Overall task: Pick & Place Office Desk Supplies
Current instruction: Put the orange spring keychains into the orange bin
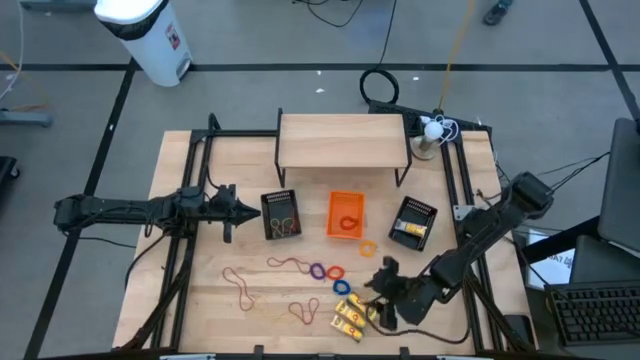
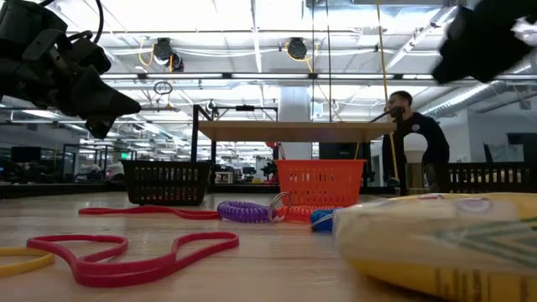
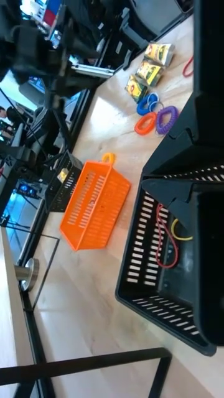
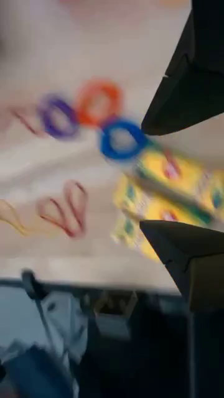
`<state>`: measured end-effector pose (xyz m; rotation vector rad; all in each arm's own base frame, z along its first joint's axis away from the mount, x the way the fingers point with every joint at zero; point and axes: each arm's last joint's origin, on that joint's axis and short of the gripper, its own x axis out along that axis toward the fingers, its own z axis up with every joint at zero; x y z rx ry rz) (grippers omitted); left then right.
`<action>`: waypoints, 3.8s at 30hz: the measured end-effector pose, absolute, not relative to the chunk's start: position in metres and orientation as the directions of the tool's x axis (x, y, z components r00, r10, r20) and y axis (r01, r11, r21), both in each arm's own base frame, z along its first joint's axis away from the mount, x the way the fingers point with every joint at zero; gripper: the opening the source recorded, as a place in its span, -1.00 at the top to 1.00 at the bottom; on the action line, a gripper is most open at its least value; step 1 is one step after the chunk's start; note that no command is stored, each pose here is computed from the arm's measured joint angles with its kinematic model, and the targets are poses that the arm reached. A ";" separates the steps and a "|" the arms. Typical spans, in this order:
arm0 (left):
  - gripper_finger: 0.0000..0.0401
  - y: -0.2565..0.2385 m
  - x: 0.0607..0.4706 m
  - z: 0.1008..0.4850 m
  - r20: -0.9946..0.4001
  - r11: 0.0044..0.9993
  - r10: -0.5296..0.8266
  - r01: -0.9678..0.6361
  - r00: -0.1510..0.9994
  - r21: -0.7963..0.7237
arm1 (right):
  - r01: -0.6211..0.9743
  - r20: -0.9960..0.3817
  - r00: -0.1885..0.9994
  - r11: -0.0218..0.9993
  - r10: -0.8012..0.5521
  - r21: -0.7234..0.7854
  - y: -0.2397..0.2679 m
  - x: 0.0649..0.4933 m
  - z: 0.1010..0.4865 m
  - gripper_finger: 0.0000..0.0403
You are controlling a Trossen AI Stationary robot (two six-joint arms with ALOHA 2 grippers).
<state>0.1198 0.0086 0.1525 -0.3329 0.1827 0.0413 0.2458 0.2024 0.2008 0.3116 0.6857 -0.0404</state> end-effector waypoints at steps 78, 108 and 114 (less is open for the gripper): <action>0.90 0.008 0.119 0.148 -0.231 0.942 0.009 -0.085 0.973 -0.324 | -0.115 -0.362 0.922 0.990 0.137 0.081 0.093 0.256 0.285 1.00; 0.90 0.010 0.119 0.150 -0.208 0.942 0.054 -0.119 0.977 -0.314 | 0.029 0.201 0.978 0.990 -0.058 0.141 0.027 0.122 0.204 1.00; 0.90 0.010 0.119 0.150 -0.208 0.943 0.055 -0.119 0.977 -0.312 | 0.143 -0.038 0.989 0.987 -0.141 0.067 0.031 0.151 0.264 1.00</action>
